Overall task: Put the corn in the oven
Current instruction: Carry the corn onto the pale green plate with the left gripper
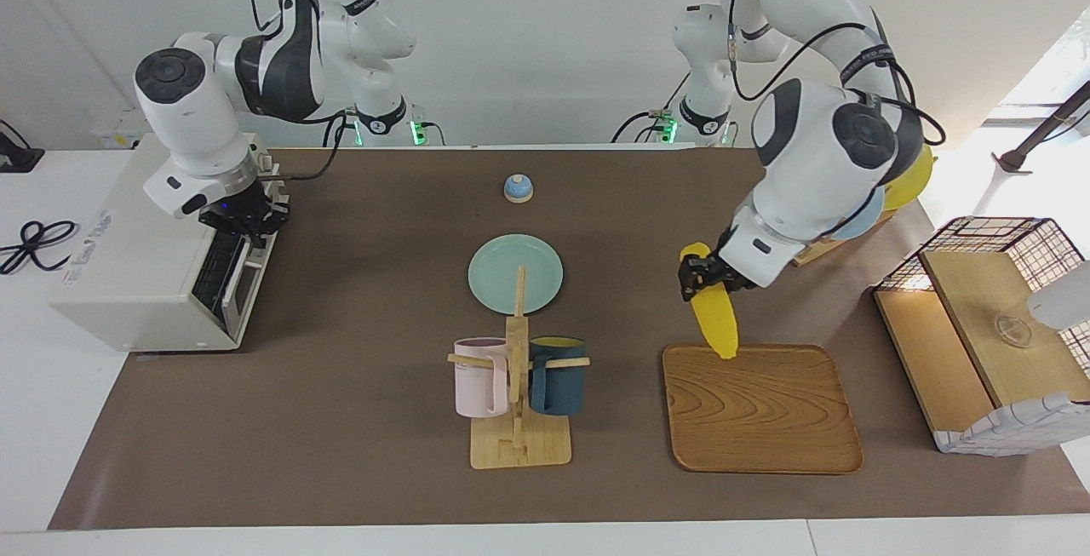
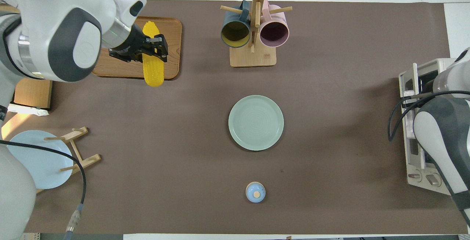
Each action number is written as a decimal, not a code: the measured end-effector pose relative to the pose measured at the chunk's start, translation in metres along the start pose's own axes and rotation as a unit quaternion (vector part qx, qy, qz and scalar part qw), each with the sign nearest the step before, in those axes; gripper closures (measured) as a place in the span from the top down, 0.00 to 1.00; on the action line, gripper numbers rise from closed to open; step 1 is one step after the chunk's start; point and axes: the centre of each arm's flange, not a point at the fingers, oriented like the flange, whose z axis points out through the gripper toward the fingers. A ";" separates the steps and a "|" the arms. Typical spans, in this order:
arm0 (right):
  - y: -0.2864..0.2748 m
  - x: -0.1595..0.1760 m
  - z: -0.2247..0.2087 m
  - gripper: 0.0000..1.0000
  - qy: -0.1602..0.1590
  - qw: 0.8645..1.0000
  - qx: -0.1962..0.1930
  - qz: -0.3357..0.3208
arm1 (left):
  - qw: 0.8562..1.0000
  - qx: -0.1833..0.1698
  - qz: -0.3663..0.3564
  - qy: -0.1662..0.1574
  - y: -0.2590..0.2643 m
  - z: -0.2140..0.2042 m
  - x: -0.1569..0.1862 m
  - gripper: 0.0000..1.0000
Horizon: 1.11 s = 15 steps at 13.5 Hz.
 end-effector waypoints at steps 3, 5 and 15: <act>-0.029 0.003 0.021 0.01 0.011 1.000 0.014 -0.010 | 1.000 0.005 -0.007 -0.004 0.073 0.038 -0.062 0.53; -0.045 0.005 0.041 0.01 0.021 0.999 0.027 -0.008 | 1.000 -0.005 -0.007 0.020 0.111 0.072 -0.099 0.53; -0.084 0.017 0.141 0.01 0.026 0.999 0.044 0.015 | 0.998 -0.029 0.022 0.059 0.197 0.218 -0.198 0.53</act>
